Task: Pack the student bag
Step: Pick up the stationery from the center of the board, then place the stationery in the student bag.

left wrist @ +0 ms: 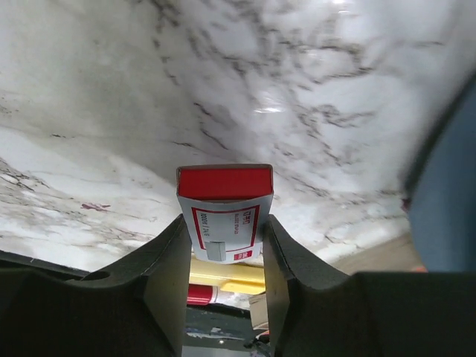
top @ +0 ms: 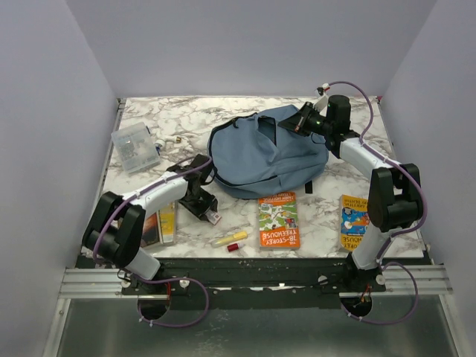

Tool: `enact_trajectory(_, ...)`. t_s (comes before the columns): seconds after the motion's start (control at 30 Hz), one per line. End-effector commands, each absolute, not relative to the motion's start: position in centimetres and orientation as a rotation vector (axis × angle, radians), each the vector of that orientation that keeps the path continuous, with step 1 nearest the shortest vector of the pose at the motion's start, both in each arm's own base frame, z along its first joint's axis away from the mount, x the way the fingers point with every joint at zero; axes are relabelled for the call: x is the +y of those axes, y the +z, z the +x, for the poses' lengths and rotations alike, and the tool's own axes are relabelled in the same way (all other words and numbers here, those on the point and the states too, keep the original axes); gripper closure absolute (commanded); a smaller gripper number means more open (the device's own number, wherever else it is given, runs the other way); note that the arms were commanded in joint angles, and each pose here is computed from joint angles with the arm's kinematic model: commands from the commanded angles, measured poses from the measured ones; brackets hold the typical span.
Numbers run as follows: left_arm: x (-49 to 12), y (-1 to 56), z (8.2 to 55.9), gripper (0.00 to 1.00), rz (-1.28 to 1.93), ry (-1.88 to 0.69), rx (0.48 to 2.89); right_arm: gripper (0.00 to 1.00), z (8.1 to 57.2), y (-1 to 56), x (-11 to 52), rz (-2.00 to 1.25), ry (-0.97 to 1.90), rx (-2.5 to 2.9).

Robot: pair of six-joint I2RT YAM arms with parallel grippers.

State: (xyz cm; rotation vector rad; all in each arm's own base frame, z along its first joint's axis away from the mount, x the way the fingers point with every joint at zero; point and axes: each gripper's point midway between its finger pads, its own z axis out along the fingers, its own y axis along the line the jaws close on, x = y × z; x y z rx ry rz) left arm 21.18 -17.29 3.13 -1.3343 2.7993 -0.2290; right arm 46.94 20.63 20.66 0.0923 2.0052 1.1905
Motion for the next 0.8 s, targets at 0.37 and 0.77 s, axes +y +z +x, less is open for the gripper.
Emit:
enact_trajectory(0.37, -20.7, 20.8, 30.4, 0.64, -0.663, -0.736, 2.317, 0.99, 46.9, 22.9, 21.0, 0.044, 1.228, 1.938)
enact_trajectory(0.77, -32.6, 30.2, 38.8, 0.63, -0.261, -1.188, 2.182, 0.99, 46.5, 23.8, 21.0, 0.020, 1.224, 1.928)
